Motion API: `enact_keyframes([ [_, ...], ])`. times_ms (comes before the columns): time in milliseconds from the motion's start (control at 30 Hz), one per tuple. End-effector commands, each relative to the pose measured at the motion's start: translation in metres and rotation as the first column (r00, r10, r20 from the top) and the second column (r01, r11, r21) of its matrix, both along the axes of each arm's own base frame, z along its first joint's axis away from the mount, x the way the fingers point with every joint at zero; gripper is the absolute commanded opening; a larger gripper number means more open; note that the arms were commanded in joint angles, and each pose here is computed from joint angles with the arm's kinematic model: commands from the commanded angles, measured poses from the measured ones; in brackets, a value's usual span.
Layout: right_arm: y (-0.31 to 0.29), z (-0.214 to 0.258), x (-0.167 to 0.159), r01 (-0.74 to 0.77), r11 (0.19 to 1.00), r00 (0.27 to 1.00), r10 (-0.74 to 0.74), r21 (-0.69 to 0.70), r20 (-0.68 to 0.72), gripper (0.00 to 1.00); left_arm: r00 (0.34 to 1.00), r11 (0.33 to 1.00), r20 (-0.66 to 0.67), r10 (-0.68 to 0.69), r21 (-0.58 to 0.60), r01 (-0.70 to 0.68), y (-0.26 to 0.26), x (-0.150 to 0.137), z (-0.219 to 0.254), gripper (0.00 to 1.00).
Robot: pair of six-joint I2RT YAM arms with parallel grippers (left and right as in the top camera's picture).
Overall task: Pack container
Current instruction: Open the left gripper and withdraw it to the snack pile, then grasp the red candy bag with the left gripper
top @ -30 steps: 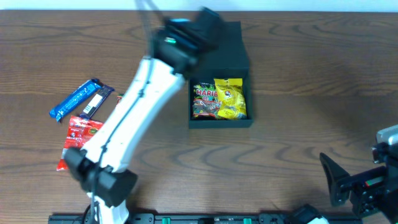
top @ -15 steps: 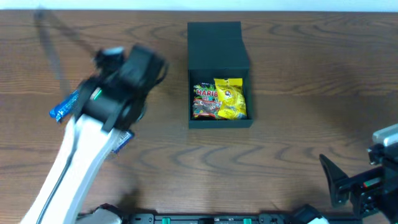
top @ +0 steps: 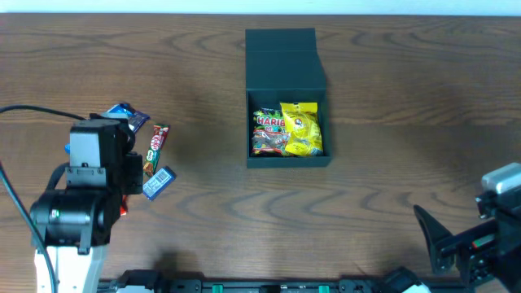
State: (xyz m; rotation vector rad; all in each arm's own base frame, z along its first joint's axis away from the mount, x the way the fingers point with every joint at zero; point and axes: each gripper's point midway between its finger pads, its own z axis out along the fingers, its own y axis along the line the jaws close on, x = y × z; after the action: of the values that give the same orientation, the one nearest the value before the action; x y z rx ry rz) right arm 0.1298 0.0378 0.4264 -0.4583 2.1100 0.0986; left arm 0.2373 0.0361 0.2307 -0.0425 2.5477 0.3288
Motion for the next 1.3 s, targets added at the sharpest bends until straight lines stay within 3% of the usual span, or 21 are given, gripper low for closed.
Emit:
enact_keyframes([
  [0,0.003,-0.001,0.0,-0.022,1.0,1.0,0.022,-0.01,-0.005,0.99,0.99,0.99,-0.076,0.118,-0.065,-0.123,0.009,-0.002,-0.023,0.15],
  [133,0.003,-0.001,0.0,-0.024,1.0,1.0,0.024,-0.012,-0.002,0.99,0.972,0.976,-0.178,0.156,-0.124,-0.179,0.014,0.004,-0.054,0.19],
  [200,0.003,-0.001,0.0,-0.023,1.0,1.0,0.023,-0.012,-0.002,0.99,0.958,0.97,-0.226,0.175,-0.126,-0.207,0.019,0.008,-0.068,0.36],
  [233,0.003,-0.001,0.0,-0.024,1.0,1.0,0.024,-0.012,-0.003,0.99,0.95,0.968,-0.254,0.183,-0.124,-0.22,0.021,0.01,-0.075,0.59],
  [300,0.003,-0.001,0.0,-0.024,1.0,1.0,0.024,-0.013,-0.003,0.99,0.937,0.965,-0.294,0.191,-0.119,-0.234,0.024,0.011,-0.085,0.73],
  [400,0.002,-0.001,-0.001,-0.023,1.0,1.0,0.023,-0.014,-0.006,0.99,0.911,0.96,-0.348,0.219,-0.092,-0.266,0.033,0.011,-0.099,0.82],
  [600,0.001,-0.006,-0.004,-0.028,0.999,0.999,0.027,-0.023,-0.028,0.99,0.839,0.912,-0.412,0.355,-0.043,-0.407,0.067,0.006,-0.121,0.85],
  [667,0.001,-0.007,-0.004,-0.029,0.999,0.999,0.028,-0.024,-0.031,0.99,0.819,0.896,-0.432,0.376,-0.053,-0.44,0.074,0.005,-0.129,0.96],
  [967,0.001,-0.007,-0.004,-0.029,0.999,0.999,0.028,-0.025,-0.031,0.99,0.75,0.854,-0.511,0.42,-0.058,-0.517,0.094,0.003,-0.162,0.95],
  [1267,0.001,-0.007,-0.004,-0.026,0.999,0.999,0.026,-0.021,-0.033,0.99,0.708,0.854,-0.581,0.4,-0.043,-0.518,0.097,0.007,-0.199,0.95],
])
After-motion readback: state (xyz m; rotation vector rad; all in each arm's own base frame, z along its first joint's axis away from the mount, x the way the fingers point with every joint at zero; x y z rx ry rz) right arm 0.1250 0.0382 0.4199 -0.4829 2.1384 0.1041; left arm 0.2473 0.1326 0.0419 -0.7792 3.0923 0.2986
